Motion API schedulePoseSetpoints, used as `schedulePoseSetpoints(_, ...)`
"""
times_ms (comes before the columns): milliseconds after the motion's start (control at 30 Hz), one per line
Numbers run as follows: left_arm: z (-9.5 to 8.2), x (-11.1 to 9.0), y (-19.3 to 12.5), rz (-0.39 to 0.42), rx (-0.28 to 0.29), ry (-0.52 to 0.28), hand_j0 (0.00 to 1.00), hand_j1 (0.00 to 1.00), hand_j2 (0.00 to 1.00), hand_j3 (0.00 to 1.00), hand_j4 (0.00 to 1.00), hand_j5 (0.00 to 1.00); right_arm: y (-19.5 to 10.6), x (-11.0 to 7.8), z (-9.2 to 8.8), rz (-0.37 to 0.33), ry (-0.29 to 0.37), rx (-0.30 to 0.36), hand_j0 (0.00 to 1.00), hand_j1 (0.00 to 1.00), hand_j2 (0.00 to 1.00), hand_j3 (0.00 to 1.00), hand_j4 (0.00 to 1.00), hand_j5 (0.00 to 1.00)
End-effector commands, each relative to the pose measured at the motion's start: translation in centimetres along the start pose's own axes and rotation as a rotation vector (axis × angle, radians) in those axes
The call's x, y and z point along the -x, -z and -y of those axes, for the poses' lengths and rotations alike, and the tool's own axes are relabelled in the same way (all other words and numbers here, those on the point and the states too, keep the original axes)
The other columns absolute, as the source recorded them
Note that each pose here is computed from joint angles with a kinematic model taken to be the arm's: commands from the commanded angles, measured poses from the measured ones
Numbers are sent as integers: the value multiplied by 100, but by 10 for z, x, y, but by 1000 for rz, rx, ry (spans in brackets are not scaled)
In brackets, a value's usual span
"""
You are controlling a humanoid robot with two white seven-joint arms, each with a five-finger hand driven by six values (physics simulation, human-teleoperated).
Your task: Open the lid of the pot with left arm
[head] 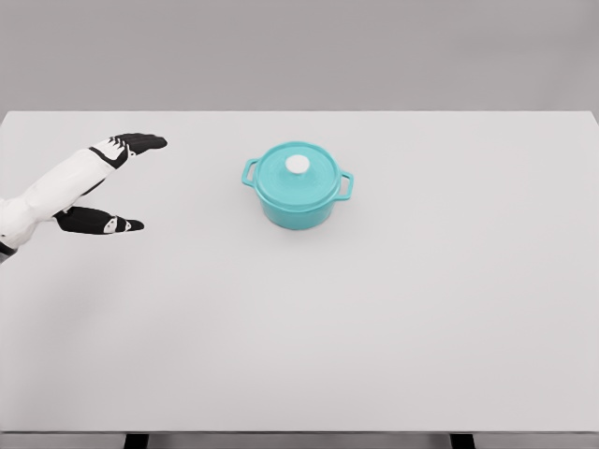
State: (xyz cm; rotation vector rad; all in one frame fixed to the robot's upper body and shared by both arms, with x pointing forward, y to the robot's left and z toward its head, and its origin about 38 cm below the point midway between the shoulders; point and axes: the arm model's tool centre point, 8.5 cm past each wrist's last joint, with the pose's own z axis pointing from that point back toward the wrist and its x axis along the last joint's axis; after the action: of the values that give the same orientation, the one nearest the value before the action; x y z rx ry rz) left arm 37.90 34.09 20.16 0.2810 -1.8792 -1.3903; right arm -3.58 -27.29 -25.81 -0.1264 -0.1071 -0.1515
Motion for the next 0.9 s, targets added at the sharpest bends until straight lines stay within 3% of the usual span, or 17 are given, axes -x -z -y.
schedulePoseSetpoints(0,-1,0,0,-1,0,-3,100,100,100,100,100,100,1,-3,1,10,12,10,100,100,100,100,100,100)
schedulePoseSetpoints(100,-5,0,2,0,5,24,100,100,100,100,100,100,0,3,1,-5,0,6,100,100,100,100,100,100)
schedulePoseSetpoints(233,-4,-1,10,1,131,87,100,100,100,100,100,100,0,2,1,-2,0,6,100,100,100,100,100,100)
schedulePoseSetpoints(333,-5,-1,17,-11,165,165,100,100,100,100,100,100,0,2,1,-2,-2,6,100,100,100,100,100,100)
schedulePoseSetpoints(367,-13,-3,21,-4,186,200,100,100,100,100,100,100,0,2,1,-2,0,6,100,100,100,100,100,100)
schedulePoseSetpoints(400,-25,-4,26,0,227,261,100,100,100,100,100,100,0,2,1,-2,0,6,100,100,100,100,100,100)
schedulePoseSetpoints(467,-29,-4,32,5,344,353,100,100,100,100,100,100,0,2,1,-2,0,6,100,100,100,100,100,100)
schedulePoseSetpoints(633,-59,-36,105,109,483,698,100,100,100,100,100,100,0,2,1,-2,-2,6,100,100,100,100,100,100)
schedulePoseSetpoints(733,-36,-70,159,255,533,748,100,100,100,100,100,100,0,2,1,-2,0,6,100,100,100,100,100,100)
schedulePoseSetpoints(833,-28,-56,192,225,532,686,100,100,100,100,100,100,0,2,1,-2,0,6,100,100,100,100,100,100)
schedulePoseSetpoints(867,-28,-61,201,236,523,684,100,100,100,100,100,100,0,2,1,-2,0,6,100,100,100,100,100,100)
